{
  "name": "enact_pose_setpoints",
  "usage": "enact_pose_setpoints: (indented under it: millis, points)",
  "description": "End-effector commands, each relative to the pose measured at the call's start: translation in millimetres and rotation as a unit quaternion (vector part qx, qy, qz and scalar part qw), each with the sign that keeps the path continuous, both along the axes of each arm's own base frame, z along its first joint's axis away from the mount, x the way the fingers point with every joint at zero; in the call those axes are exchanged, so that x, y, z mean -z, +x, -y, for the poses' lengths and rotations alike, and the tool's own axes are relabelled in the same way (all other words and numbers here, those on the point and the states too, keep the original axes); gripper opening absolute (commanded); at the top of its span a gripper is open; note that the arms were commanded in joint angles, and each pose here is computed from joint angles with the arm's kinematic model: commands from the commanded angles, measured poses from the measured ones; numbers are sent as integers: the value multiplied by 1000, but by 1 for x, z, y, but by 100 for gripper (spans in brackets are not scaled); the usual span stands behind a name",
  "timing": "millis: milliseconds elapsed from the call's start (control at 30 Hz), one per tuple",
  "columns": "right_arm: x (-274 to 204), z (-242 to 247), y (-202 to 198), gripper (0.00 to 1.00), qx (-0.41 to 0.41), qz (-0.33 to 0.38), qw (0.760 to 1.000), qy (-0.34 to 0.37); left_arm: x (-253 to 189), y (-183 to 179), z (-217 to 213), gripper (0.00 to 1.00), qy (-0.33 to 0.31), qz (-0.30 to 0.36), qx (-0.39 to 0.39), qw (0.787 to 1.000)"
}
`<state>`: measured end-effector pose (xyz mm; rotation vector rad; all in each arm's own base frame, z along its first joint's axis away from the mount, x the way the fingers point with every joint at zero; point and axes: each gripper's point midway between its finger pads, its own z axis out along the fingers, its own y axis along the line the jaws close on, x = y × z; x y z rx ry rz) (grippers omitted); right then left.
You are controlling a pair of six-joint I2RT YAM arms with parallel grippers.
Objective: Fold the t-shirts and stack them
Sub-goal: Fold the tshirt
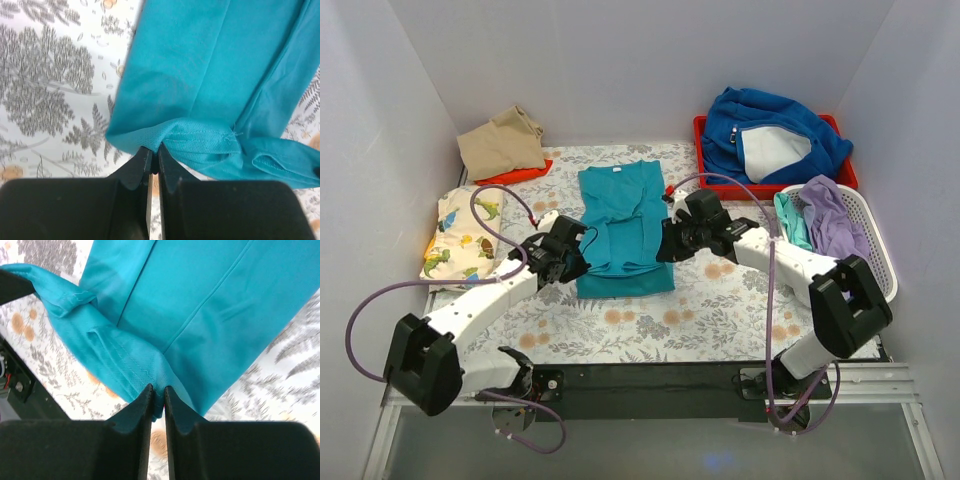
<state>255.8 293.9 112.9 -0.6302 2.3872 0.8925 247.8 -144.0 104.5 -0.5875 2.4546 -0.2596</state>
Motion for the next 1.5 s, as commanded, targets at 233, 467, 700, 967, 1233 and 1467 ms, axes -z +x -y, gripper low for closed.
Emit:
enact_pose_setpoints:
  millis: [233, 467, 700, 967, 1233, 1467]
  points:
    - [-3, -9, 72, 18, -13, 10, 1000, 22, 10, 88, 25, 0, 9, 32, 63, 997]
    - [14, -11, 101, 17, -6, -11, 1000, 18, 22, 119, 14, 0, 15, 29, 53, 998]
    - [31, 9, 128, 41, 39, 2, 999, -23, 36, 129, 6, 31, 20, 12, 46, 999]
    - [-9, 35, 161, 46, 80, 96, 991, -56, 9, 141, -10, 70, 54, 47, 19, 997]
    - [-41, 0, 124, 49, 2, 60, 997, 41, -34, 124, 30, 70, -44, 94, 123, 987]
    - [-10, -20, 99, 49, -31, 7, 998, 46, -13, 95, 57, 67, -126, 54, 174, 975]
